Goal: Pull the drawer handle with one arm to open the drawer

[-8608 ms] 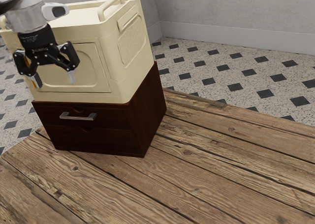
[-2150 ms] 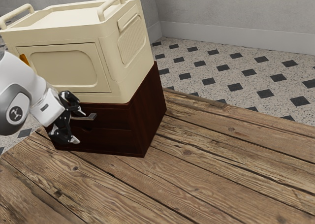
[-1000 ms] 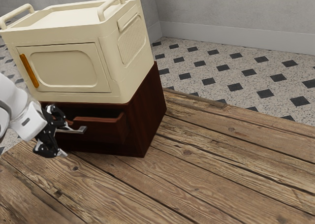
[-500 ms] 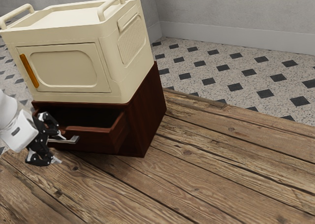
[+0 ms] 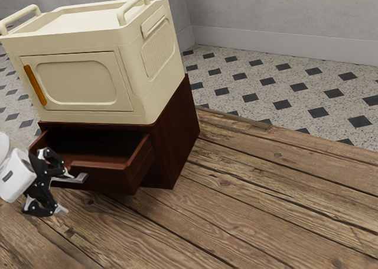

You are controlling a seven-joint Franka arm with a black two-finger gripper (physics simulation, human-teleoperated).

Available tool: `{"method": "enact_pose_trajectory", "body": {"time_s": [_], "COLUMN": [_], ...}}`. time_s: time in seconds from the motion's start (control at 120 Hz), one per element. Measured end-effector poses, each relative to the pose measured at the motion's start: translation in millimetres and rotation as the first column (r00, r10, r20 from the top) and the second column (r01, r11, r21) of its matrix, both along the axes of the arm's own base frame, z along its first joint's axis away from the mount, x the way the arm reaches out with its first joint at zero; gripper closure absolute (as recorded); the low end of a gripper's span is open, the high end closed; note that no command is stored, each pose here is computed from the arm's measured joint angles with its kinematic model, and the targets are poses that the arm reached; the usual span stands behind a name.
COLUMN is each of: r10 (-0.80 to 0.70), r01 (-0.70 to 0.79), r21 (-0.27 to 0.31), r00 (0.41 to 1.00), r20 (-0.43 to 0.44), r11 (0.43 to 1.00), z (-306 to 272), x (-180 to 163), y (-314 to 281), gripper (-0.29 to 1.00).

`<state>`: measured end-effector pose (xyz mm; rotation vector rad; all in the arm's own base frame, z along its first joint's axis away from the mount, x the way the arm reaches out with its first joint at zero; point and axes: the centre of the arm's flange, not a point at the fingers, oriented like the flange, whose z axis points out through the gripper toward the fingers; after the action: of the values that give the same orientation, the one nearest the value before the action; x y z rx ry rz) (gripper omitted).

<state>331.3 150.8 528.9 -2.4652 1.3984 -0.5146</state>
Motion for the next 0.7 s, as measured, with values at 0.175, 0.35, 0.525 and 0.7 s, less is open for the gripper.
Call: {"method": "enact_pose_trajectory", "body": {"time_s": [0.175,0.35,0.525,0.7], "r10": [0.008,0.013,0.023,0.034], "r01": [-0.008,-0.013,-0.023,-0.034], "r21": [-0.001,0.0,0.007,0.006], "r00": [1.0,1.0,1.0,0.999], "r20": [-0.002,0.0,0.006,0.002], "r11": [1.0,1.0,1.0,0.999], "z": [-4.5,-3.4,1.3,0.7], "x": [-7.7,-11.1,-16.5,-21.1], "y": [-1.1,-4.6,-3.9,-2.4], "gripper": [0.19,0.18,0.27,0.26]}}
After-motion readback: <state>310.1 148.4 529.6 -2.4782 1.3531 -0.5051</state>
